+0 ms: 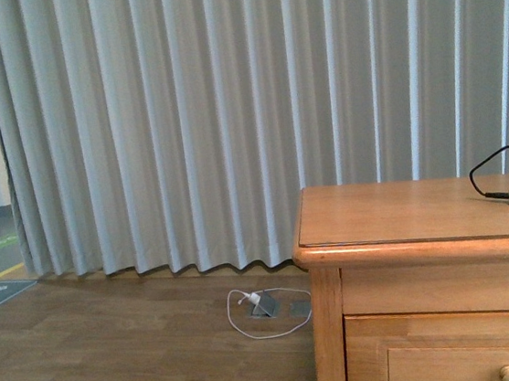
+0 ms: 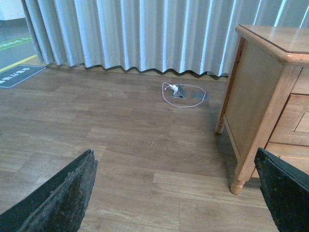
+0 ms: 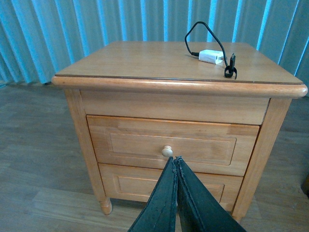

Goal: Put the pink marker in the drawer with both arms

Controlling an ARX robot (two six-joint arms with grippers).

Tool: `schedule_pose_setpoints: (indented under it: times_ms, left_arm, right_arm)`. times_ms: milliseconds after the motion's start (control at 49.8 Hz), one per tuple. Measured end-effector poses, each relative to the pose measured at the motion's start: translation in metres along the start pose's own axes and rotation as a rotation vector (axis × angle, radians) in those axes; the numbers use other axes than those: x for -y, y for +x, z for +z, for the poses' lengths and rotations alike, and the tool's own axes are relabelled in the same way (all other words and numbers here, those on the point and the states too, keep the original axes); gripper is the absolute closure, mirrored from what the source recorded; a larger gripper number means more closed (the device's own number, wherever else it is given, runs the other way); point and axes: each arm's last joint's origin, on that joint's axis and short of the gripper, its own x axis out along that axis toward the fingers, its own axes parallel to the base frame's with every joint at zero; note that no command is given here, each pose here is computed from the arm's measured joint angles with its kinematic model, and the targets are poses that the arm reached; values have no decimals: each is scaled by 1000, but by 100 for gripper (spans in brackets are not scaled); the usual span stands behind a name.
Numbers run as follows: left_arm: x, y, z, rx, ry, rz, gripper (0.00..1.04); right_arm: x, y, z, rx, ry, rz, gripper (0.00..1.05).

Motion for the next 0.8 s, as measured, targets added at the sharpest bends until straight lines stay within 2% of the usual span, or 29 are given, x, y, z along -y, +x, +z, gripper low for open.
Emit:
schedule_pose_setpoints:
  times_ms: [442,583,804]
  left_arm:
    - [0,0,0,0,0,0,6]
    - [0,0,0,0,0,0,6]
    - [0,0,0,0,0,0,6]
  right_arm:
    - [0,-13,-18,-29,0,1,103]
    - [0,-17,-26,2,0,1,103]
    - [0,-17,-26,2,0,1,103]
